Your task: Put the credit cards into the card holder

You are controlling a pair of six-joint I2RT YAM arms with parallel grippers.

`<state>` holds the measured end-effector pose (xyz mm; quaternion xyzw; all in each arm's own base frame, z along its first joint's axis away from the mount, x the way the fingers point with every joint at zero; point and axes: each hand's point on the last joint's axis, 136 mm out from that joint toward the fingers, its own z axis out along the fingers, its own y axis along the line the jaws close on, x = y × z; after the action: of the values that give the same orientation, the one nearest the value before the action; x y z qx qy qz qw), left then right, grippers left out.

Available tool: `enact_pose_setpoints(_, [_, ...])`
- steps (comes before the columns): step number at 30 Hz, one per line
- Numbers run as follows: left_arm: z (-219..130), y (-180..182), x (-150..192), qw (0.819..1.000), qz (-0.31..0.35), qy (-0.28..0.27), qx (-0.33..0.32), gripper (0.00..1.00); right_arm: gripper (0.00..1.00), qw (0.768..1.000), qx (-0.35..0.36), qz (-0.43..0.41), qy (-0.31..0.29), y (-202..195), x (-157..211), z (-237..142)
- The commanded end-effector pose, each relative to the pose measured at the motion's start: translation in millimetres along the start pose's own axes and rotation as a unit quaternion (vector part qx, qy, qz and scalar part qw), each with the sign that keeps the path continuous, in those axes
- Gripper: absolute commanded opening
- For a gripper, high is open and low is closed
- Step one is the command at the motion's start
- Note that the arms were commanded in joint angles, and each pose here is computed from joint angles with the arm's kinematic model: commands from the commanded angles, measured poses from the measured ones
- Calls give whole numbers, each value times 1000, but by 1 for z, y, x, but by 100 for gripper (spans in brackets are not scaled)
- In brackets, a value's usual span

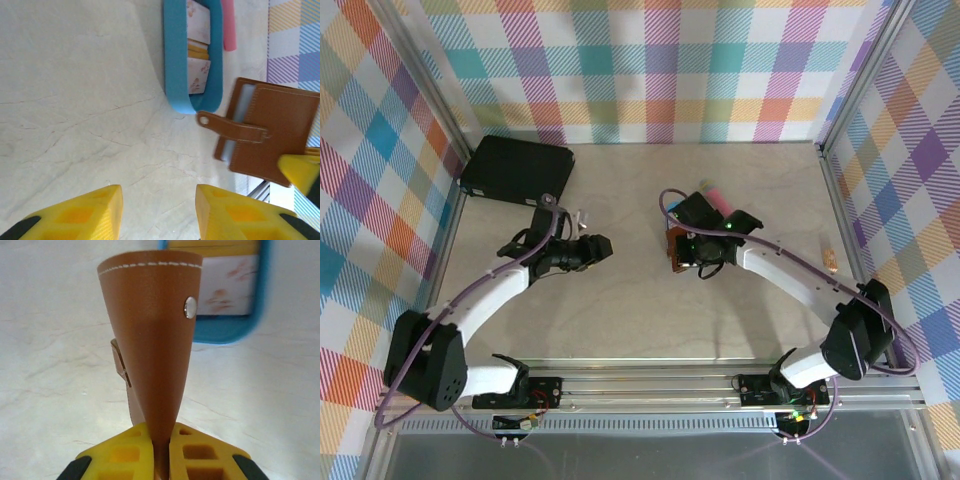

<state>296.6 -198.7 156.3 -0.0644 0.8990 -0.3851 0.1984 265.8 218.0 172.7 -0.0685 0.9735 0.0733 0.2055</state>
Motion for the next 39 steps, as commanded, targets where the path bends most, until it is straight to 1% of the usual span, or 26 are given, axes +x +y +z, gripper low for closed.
enact_pose_setpoints(1, [-28,4,8,999,7,14,-38,43,0,970,230,-54,51,-63,31,-42])
enact_pose_setpoints(3, [-41,6,7,998,9,14,-61,43,0,948,304,-75,63,-64,33,-52])
enact_pose_setpoints(6, [-54,2,5,997,24,15,-70,43,0,911,391,-104,78,-56,32,-55])
enact_pose_setpoints(8, [-59,3,5,997,30,10,-71,43,0,900,407,-132,89,-42,33,-42])
enact_pose_setpoints(10, [-61,6,7,997,28,9,-69,42,0,894,415,-134,101,-33,37,-26])
enact_pose_setpoints(12, [-61,11,8,997,21,8,-72,41,0,891,420,-137,105,-23,40,-12])
enact_pose_setpoints(16, [-64,16,7,997,9,1,-71,40,0,896,404,-147,110,-2,46,19])
enact_pose_setpoints(17, [-65,16,6,997,8,-2,-72,39,0,898,397,-144,124,3,53,27])
enact_pose_setpoints(19, [-68,17,7,997,6,-3,-75,39,0,899,390,-147,131,11,58,40])
enact_pose_setpoints(24, [-76,22,8,996,1,-12,-90,39,0,907,357,-156,162,28,76,75])
enact_pose_setpoints(28, [-76,26,11,996,-10,-11,-89,39,0,919,318,-153,178,45,87,95])
enact_pose_setpoints(29, [-76,27,12,996,-12,-10,-89,39,1,921,308,-151,183,50,89,99])
enact_pose_setpoints(33, [-81,27,11,995,-12,-19,-93,39,15,933,264,-144,198,69,97,112])
enact_pose_setpoints(34, [-83,27,10,995,-11,-21,-95,39,20,936,251,-141,201,74,98,114])
enact_pose_setpoints(36, [-86,28,10,995,-10,-23,-101,40,35,944,226,-134,201,84,98,117])
enact_pose_setpoints(38, [-87,30,10,994,-11,-23,-103,40,45,950,205,-128,197,93,96,117])
enact_pose_setpoints(39, [-87,31,11,994,-11,-21,-104,41,48,953,194,-127,195,96,95,116])
